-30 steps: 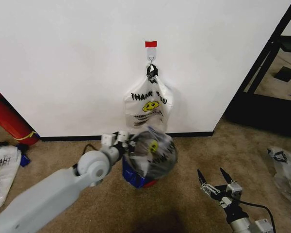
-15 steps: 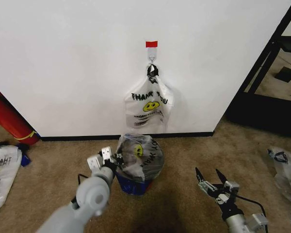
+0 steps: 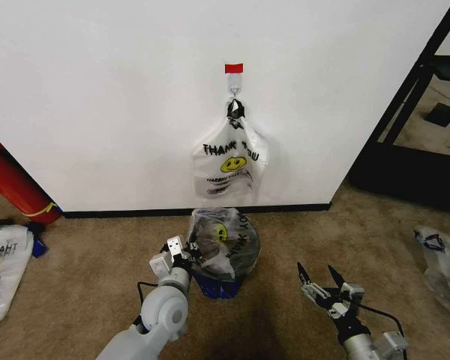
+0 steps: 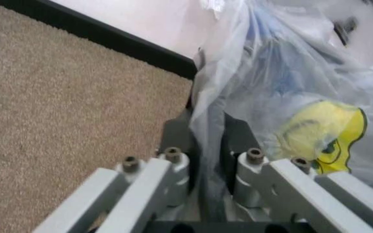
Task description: Pick up the garbage bag from the wall and place it over the trash bin.
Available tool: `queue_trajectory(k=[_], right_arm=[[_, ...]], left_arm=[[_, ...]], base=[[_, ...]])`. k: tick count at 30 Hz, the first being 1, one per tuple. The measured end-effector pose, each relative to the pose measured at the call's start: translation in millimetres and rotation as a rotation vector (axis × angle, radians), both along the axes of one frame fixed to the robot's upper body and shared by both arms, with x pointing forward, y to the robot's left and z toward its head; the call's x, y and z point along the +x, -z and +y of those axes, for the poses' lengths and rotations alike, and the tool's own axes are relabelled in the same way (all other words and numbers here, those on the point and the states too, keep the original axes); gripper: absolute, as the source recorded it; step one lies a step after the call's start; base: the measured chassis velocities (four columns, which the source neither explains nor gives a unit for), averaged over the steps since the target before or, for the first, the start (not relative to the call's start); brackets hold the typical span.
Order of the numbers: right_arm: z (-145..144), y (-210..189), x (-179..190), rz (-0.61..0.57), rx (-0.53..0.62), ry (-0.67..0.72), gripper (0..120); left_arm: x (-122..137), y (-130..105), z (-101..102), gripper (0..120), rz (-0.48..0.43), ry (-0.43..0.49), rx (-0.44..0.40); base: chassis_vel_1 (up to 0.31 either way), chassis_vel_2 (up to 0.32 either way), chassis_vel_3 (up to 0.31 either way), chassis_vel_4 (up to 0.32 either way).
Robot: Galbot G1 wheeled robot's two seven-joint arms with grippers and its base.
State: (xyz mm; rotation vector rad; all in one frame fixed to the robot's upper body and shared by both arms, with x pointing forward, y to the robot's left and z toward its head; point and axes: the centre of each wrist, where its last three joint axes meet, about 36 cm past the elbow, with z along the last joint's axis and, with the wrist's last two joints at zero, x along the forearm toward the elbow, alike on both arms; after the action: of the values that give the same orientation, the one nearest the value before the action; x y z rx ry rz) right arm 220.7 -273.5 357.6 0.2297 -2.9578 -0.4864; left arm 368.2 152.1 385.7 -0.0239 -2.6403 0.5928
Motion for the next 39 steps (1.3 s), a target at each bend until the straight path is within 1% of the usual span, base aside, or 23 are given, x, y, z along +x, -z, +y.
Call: queue_trajectory(k=[1, 6, 8, 9, 13, 15, 16, 18, 19, 21, 22, 23, 24, 26, 27, 29, 32, 34, 36, 38, 39], right_arm=[[0, -1, 0, 0.0, 0.0, 0.0, 100], [3, -12, 1, -0.002, -0.002, -0.005, 100], [3, -12, 2, -0.002, -0.001, -0.006, 100], [4, -16, 2, 0.0, 0.001, -0.009, 100], [10, -34, 8, 0.002, -0.001, -0.028, 100], [14, -45, 15, 0.006, -0.01, -0.044, 100], [14, -45, 15, 0.006, -0.01, -0.044, 100], [18, -53, 24, 0.019, -0.021, -0.058, 100], [22, -58, 32, 0.028, -0.025, -0.067, 100], [27, -65, 46, 0.036, -0.034, -0.08, 100], [31, -74, 65, 0.038, -0.05, -0.086, 100], [32, -77, 73, 0.041, -0.06, -0.091, 100], [32, -77, 73, 0.041, -0.06, -0.091, 100], [31, -86, 81, 0.063, -0.1, -0.089, 100], [31, -91, 82, 0.078, -0.116, -0.085, 100], [34, -105, 92, 0.158, -0.152, -0.092, 100], [37, -111, 104, 0.199, -0.163, -0.11, 100], [47, -110, 123, 0.247, -0.163, -0.148, 100], [53, -109, 137, 0.261, -0.16, -0.163, 100], [70, -104, 163, 0.284, -0.16, -0.191, 100], [70, -104, 163, 0.284, -0.16, -0.191, 100]], left_arm=[[0, 0, 0, 15, 0.003, 0.003, 0.001], [-8, -9, 1, 40, 0.013, 0.034, 0.007], [-9, -10, 1, 41, 0.013, 0.036, 0.008], [-12, -12, 3, 46, 0.014, 0.04, 0.011], [-23, -24, 12, 61, -0.003, 0.056, 0.017], [-30, -34, 16, 71, -0.036, 0.072, 0.036], [-30, -34, 16, 71, -0.036, 0.072, 0.036], [-38, -43, 20, 80, -0.075, 0.085, 0.054], [-43, -50, 22, 85, -0.099, 0.093, 0.055], [-51, -56, 23, 91, -0.129, 0.1, 0.05], [-59, -58, 24, 96, -0.172, 0.099, 0.057], [-61, -57, 24, 98, -0.198, 0.099, 0.065], [-61, -57, 24, 98, -0.198, 0.099, 0.065], [-61, -55, 20, 100, -0.243, 0.119, 0.071], [-61, -55, 18, 100, -0.249, 0.125, 0.069], [-62, -55, 15, 100, -0.262, 0.127, 0.055], [-67, -55, 14, 100, -0.266, 0.119, 0.05], [-72, -55, 15, 100, -0.276, 0.109, 0.058], [-73, -54, 16, 100, -0.281, 0.106, 0.063], [-74, -55, 16, 100, -0.29, 0.102, 0.066], [-74, -55, 16, 100, -0.29, 0.102, 0.066]], base=[[0.0, 0.0, 0.0, 0.0], [0.0, 0.0, 0.0, 0.0], [0.0, 0.0, 0.0, 0.0], [0.0, 0.0, 0.0, 0.0], [0.0, 0.0, 0.0, 0.0], [0.0, 0.0, 0.0, 0.0], [0.0, 0.0, 0.0, 0.0], [0.0, 0.0, 0.0, 0.0], [0.0, 0.0, 0.0, 0.0], [0.0, 0.0, 0.0, 0.0], [0.0, 0.0, 0.0, 0.0], [0.0, 0.0, 0.0, 0.0], [0.0, 0.0, 0.0, 0.0], [0.0, 0.0, 0.0, 0.0], [0.0, 0.0, 0.0, 0.0], [0.0, 0.0, 0.0, 0.0], [0.0, 0.0, 0.0, 0.0], [0.0, 0.0, 0.0, 0.0], [0.0, 0.0, 0.0, 0.0], [0.0, 0.0, 0.0, 0.0], [0.0, 0.0, 0.0, 0.0]])
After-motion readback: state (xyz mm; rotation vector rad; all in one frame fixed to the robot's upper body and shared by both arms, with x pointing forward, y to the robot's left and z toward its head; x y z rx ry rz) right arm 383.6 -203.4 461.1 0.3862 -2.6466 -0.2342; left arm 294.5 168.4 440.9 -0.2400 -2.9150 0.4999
